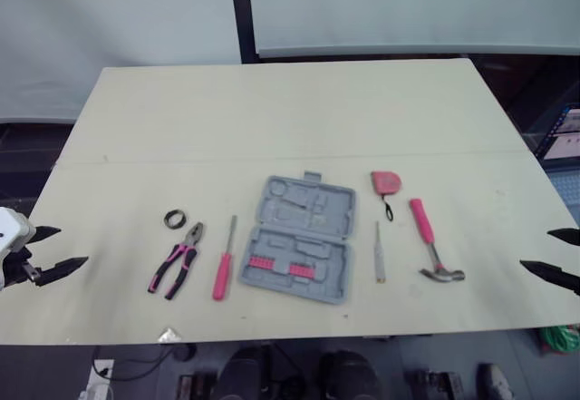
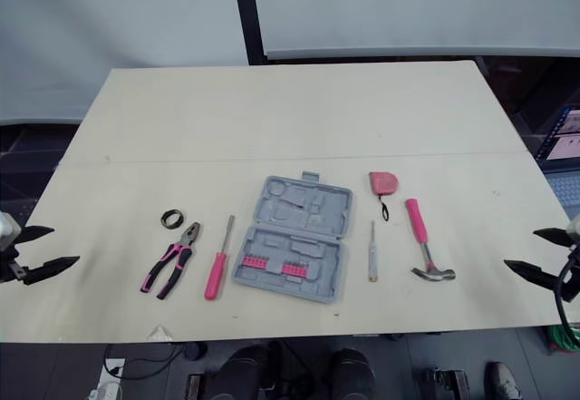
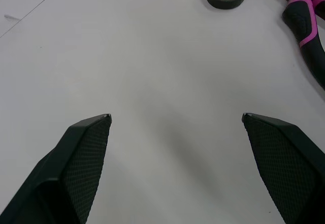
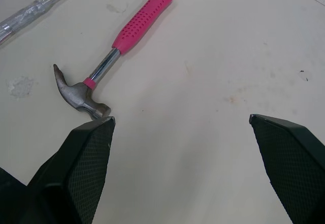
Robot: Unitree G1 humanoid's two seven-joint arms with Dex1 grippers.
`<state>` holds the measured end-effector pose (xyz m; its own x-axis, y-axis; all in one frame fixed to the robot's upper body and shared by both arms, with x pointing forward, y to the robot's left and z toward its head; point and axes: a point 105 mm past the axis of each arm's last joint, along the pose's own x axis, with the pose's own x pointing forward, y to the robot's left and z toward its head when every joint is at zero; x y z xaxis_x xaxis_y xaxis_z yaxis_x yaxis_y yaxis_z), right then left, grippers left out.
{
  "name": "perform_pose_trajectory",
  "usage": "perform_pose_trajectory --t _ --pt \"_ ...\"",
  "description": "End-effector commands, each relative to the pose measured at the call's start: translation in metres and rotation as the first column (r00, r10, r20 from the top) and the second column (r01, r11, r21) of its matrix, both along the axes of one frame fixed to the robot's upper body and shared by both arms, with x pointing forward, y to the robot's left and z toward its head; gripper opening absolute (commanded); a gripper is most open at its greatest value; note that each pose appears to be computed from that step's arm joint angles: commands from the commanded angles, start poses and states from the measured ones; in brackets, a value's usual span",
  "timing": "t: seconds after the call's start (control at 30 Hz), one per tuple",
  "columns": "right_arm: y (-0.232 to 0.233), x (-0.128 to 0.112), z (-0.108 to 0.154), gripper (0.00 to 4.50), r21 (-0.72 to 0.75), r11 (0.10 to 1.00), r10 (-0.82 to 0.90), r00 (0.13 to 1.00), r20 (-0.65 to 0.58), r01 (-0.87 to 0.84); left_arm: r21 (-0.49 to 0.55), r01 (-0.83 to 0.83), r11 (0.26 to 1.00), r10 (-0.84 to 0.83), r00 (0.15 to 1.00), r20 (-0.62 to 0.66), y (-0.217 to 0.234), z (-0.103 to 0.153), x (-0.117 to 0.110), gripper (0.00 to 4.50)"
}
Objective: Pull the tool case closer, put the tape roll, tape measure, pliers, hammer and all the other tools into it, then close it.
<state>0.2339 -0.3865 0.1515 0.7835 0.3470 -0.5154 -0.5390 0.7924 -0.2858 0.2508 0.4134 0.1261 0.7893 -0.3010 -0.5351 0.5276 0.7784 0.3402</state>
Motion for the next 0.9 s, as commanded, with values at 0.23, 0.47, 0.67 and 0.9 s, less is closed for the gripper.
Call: perform_pose_trajectory --t 0.23,0.47,0.67,0.9 --pt "-0.0052 -0.0023 0.0091 4.50 -0.010 1.000 -0.019 0.999 0.038 0.020 0.010 -0.015 1.000 0.015 1.000 0.006 0.0048 0.0038 -0.0041 4.45" --pt "-0.0052 -0.0019 0.0094 4.50 -0.012 1.000 -0.019 0.999 0.038 0.020 0.012 -0.021 1.000 0.021 1.000 0.011 0.0060 0.0043 -0.0030 4.45" --pt "-0.0049 -0.0013 0.0097 4.50 -0.013 1.000 -0.019 0.999 0.039 0.019 0.014 -0.023 1.000 0.023 1.000 0.013 0.0066 0.0046 -0.0028 4.45" --pt "-0.0051 -0.0009 0.0100 4.50 -0.014 1.000 -0.020 0.999 0.040 0.020 0.016 -0.026 1.000 0.026 1.000 0.013 0.0074 0.0044 -0.0028 4.45"
